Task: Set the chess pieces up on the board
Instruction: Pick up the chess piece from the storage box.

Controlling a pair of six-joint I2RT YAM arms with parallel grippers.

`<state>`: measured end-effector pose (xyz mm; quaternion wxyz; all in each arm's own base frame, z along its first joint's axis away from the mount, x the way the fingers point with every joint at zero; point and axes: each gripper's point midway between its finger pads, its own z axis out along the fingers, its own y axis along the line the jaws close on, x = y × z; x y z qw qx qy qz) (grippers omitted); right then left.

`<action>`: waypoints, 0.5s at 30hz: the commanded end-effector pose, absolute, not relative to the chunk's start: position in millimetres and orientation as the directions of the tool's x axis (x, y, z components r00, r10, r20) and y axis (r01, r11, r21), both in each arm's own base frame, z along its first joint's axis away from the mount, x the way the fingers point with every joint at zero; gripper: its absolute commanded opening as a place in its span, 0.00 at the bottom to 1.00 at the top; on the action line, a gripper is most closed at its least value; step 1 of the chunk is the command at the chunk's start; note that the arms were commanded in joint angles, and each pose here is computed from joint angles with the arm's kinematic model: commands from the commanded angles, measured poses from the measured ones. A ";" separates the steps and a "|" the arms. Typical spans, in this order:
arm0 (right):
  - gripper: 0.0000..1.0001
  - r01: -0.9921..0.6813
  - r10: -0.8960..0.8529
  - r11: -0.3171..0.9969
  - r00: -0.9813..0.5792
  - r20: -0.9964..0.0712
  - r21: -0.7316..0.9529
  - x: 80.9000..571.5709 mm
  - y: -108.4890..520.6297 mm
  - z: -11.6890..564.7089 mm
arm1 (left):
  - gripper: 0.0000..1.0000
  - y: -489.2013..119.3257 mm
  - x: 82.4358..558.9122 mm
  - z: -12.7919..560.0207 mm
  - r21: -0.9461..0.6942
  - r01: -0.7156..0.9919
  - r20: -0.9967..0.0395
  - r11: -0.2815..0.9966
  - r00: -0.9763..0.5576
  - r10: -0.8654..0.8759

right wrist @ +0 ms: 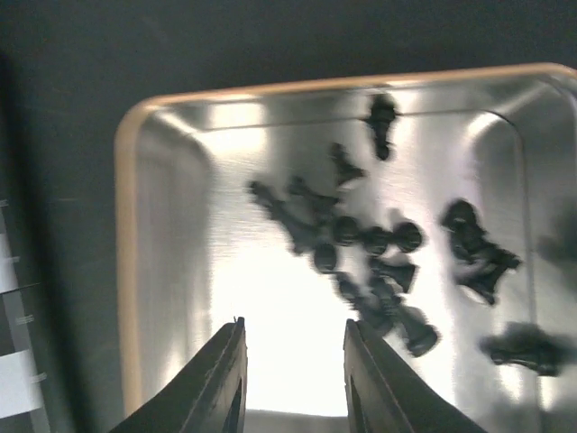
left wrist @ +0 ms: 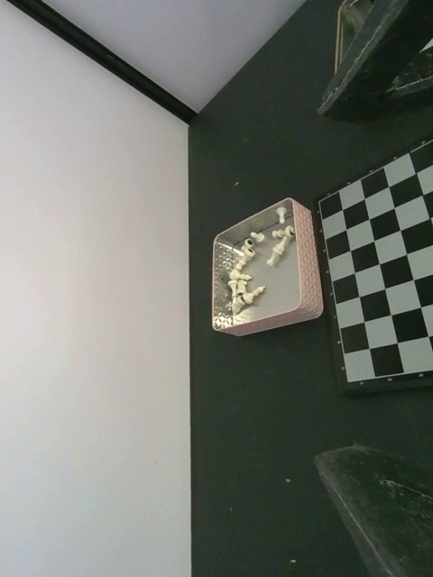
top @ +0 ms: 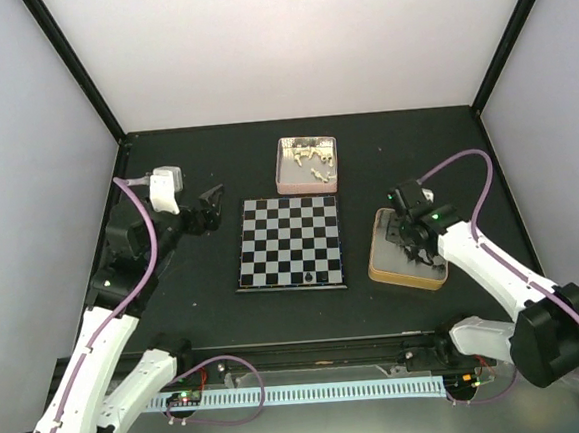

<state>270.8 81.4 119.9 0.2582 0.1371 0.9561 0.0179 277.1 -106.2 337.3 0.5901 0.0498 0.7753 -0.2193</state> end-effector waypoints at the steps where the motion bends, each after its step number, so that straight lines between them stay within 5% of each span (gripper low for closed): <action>1: 0.29 0.305 0.312 0.948 -0.833 -0.457 0.091 274.0 53.5 92.0 | 0.99 -101.6 279.0 342.5 -0.240 0.332 -0.954 0.912 -0.256 -0.158; 6: 0.08 0.357 0.347 0.932 -0.840 -0.417 0.058 281.0 28.8 68.2 | 0.99 -103.7 283.3 335.4 -0.244 0.334 -0.952 0.910 -0.261 -0.160; 15: 0.12 0.356 0.348 0.933 -0.865 -0.360 0.048 292.2 26.7 41.4 | 0.99 -103.3 287.0 329.3 -0.254 0.322 -0.946 0.912 -0.279 -0.165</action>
